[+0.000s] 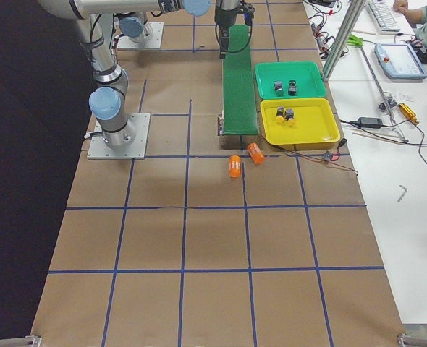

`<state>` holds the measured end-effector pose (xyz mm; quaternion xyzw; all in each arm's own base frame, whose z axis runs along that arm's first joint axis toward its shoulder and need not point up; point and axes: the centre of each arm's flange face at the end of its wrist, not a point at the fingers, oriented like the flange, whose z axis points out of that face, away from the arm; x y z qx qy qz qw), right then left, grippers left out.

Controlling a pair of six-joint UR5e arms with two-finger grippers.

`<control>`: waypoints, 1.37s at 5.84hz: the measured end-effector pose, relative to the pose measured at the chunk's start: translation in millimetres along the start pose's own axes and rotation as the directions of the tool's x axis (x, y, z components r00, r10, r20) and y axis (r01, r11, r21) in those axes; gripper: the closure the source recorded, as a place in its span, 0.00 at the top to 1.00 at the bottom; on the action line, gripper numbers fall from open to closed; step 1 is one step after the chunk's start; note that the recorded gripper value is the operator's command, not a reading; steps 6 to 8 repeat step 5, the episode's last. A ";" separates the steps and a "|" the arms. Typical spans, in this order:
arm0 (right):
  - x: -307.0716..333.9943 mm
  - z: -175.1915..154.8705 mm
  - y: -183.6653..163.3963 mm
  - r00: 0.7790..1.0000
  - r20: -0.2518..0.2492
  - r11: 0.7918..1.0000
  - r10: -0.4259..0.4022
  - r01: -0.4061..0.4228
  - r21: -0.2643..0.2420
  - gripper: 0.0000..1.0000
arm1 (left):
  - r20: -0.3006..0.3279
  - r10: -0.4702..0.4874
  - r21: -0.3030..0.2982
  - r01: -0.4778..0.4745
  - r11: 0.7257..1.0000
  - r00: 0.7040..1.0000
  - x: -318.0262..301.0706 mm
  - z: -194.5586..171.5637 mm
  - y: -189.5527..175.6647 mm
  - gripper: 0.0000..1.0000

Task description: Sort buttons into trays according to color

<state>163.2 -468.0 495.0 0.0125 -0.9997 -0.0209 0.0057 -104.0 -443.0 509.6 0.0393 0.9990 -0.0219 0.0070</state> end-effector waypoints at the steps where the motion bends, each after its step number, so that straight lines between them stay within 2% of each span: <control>1: -0.5 -1.3 -1.5 1.000 -0.002 1.000 -0.006 0.006 0.011 1.00 | 0.000 0.000 0.000 0.000 1.000 1.000 -0.1 0.0 0.0 0.98; 3: 1.3 -11.0 -13.1 1.000 -0.001 0.999 -0.006 0.007 0.035 1.00 | 0.000 0.000 0.000 0.000 1.000 1.000 -0.2 0.0 0.0 0.98; 8: 1.1 -13.7 -18.9 1.000 -0.002 0.999 -0.007 0.007 0.038 1.00 | 0.000 0.000 0.000 0.000 1.000 1.000 -0.2 0.0 0.0 0.98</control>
